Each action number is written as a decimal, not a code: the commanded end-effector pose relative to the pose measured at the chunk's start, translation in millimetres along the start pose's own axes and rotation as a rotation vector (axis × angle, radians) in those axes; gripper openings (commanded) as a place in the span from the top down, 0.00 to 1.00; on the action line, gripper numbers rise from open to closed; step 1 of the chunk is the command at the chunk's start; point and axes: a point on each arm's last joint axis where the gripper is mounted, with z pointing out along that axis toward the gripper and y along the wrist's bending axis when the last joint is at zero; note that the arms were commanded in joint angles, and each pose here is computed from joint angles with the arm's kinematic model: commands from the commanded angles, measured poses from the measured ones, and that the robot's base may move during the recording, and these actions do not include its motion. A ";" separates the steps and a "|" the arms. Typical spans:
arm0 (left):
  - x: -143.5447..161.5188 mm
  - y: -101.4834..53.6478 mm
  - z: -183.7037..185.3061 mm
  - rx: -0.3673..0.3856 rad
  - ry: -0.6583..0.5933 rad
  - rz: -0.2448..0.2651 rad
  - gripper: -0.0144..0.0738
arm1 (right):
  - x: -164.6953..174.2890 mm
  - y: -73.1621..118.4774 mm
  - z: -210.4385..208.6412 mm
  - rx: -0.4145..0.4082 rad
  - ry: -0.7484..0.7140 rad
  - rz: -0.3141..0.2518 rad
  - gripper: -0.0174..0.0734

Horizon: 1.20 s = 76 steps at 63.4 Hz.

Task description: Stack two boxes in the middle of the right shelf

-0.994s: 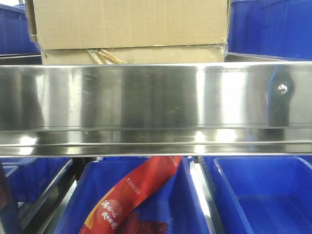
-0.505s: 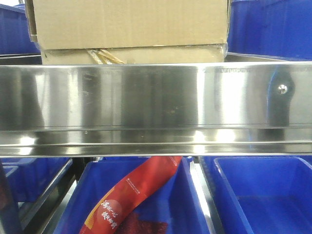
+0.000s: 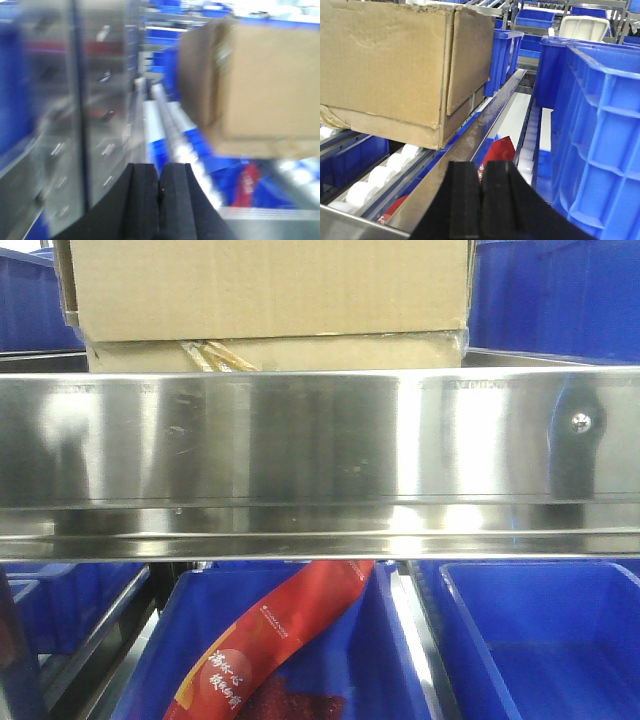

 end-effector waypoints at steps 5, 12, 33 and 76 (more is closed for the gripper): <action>40.1 1.9 1.6 -0.010 -0.092 0.013 0.96 | -1.5 -0.6 -1.0 0.007 -0.025 -0.012 0.98; 47.3 2.3 1.4 -0.013 -0.016 0.012 0.96 | -1.6 -0.6 -1.0 0.007 -0.027 -0.012 0.98; 47.4 2.3 1.4 -0.013 -0.014 0.012 0.96 | -2.0 -0.6 -1.0 0.008 -0.031 -0.012 0.98; 47.4 2.3 1.4 -0.013 -0.014 0.012 0.96 | 3.3 -5.0 -9.3 0.067 -0.062 -0.012 0.98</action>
